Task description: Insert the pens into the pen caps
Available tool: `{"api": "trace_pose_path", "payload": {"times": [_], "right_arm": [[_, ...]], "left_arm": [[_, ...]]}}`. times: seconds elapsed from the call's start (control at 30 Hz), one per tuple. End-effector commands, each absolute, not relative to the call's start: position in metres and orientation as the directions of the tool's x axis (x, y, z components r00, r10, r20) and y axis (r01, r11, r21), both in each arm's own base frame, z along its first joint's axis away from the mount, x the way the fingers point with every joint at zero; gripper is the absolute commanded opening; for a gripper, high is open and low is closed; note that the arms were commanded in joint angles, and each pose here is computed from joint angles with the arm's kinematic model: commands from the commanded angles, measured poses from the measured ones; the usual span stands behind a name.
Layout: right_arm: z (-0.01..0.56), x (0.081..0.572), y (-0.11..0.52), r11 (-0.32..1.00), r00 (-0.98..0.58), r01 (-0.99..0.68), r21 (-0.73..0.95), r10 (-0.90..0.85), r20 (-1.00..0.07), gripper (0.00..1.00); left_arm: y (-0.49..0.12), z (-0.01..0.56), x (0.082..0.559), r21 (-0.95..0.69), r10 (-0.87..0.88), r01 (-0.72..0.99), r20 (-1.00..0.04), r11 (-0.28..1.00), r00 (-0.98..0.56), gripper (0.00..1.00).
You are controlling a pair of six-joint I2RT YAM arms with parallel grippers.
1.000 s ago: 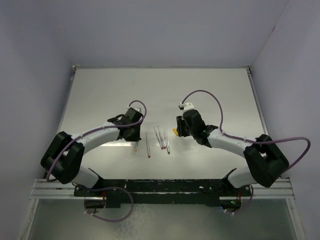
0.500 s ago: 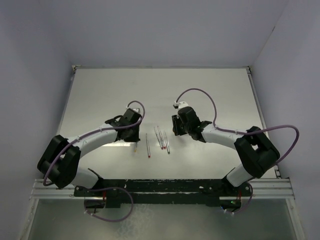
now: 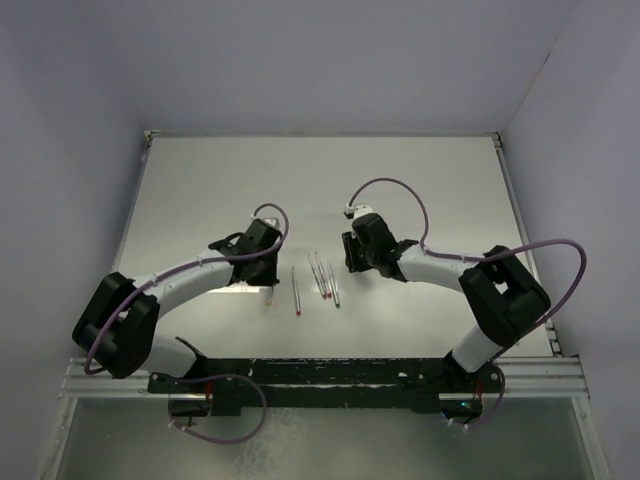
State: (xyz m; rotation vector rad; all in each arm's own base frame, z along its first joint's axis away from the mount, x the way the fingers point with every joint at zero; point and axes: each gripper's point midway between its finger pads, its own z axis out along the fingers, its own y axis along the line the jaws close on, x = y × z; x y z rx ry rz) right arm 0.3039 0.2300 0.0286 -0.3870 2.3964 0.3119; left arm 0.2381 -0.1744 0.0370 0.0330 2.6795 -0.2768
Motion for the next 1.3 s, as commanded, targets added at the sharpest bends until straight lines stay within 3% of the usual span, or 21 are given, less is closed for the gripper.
{"api": "trace_pose_path", "payload": {"times": [0.0, 0.37, 0.6, 0.7, 0.83, 0.9, 1.27], "right_arm": [[0.038, 0.313, 0.236, 0.926, -0.704, -0.362, 0.106, -0.197, -0.682, 0.38], [0.023, 0.309, 0.234, 0.930, -0.738, -0.354, 0.100, -0.212, -0.641, 0.36], [0.014, 0.297, 0.232, 0.930, -0.774, -0.350, 0.114, -0.218, -0.594, 0.27], [0.009, 0.289, 0.228, 0.931, -0.791, -0.349, 0.104, -0.234, -0.565, 0.21], [0.002, 0.281, 0.222, 0.935, -0.813, -0.346, 0.084, -0.253, -0.525, 0.00], [0.000, 0.278, 0.219, 0.938, -0.819, -0.338, 0.075, -0.254, -0.514, 0.00], [0.052, 0.305, 0.239, 0.925, -0.726, -0.360, 0.125, -0.193, -0.660, 0.00]], "left_arm": [[-0.179, 0.045, 0.242, -0.211, -0.018, 0.091, -0.463, 0.973, -0.886, 0.00], [-0.178, 0.043, 0.240, -0.211, -0.022, 0.085, -0.457, 0.974, -0.889, 0.00], [-0.177, 0.044, 0.239, -0.214, -0.028, 0.081, -0.463, 0.973, -0.886, 0.00], [-0.176, 0.045, 0.239, -0.212, -0.029, 0.079, -0.463, 0.974, -0.886, 0.00], [-0.175, 0.045, 0.239, -0.208, -0.031, 0.075, -0.465, 0.975, -0.885, 0.00], [-0.175, 0.046, 0.238, -0.210, -0.031, 0.076, -0.466, 0.975, -0.884, 0.00], [-0.180, 0.052, 0.243, -0.225, -0.022, 0.102, -0.490, 0.969, -0.871, 0.00]]}}
